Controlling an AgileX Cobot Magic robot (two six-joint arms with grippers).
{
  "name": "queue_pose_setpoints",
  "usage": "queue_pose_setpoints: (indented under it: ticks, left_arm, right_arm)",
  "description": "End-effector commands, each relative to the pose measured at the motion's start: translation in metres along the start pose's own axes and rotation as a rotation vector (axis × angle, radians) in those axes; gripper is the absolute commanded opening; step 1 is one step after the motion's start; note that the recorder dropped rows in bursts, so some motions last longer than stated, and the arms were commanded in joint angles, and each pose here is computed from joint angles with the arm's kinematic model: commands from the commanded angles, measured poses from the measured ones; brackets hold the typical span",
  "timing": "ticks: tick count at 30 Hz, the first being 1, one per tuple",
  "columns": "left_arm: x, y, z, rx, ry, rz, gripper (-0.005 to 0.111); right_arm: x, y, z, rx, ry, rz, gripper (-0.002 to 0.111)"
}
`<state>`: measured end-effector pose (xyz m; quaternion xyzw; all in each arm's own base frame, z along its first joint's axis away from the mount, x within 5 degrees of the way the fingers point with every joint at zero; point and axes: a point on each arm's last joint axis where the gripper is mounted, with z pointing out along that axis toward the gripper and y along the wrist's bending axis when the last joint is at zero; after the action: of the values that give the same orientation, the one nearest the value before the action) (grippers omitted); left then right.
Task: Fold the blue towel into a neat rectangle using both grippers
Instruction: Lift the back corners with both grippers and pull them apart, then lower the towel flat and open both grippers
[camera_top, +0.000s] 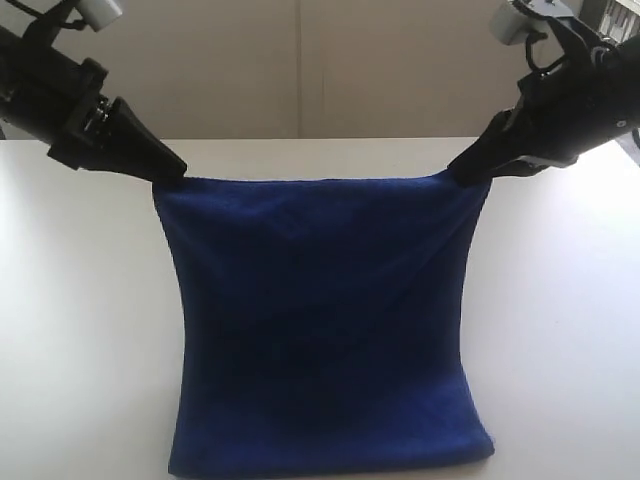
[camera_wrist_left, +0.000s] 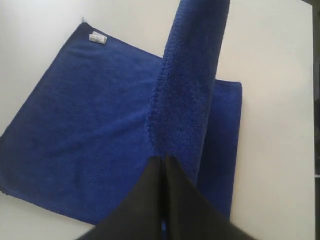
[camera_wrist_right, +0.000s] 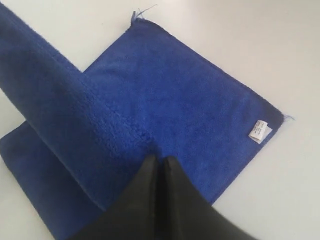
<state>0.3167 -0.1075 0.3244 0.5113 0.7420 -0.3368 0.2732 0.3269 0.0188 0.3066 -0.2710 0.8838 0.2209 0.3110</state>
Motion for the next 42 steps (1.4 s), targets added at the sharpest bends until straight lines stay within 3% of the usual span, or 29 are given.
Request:
queue_pose_setpoints:
  ticks: [1,8,17,22,25,32,42]
  left_arm:
    - [0.004,0.004,0.005,-0.061,-0.021,0.031,0.0]
    - [0.009,0.03,0.012,-0.242,-0.041,0.061,0.0]
    - [0.033,0.066,0.046,-0.234,-0.029,0.024,0.0]
    - [0.048,0.091,0.063,-0.311,-0.035,0.008,0.0]
    - [0.055,0.101,0.071,-0.338,-0.042,0.011,0.0]
    - [0.061,0.115,0.074,-0.435,-0.029,0.001,0.0]
    - [0.072,0.125,0.082,-0.471,-0.006,-0.005,0.0]
  right_arm:
    - [0.003,-0.011,0.011,0.062,-0.019,0.028,0.0]
    - [0.009,-0.041,0.039,0.153,-0.031,0.064,0.0]
    - [0.02,-0.067,0.084,0.184,-0.055,0.064,0.0]
    - [0.028,-0.087,0.106,0.29,-0.067,0.07,0.0]
    - [0.034,-0.094,0.121,0.279,-0.07,0.058,0.0]
    - [0.031,-0.097,0.133,0.247,-0.173,0.034,0.0]
    - [0.028,-0.113,0.151,0.244,-0.196,0.06,0.0]
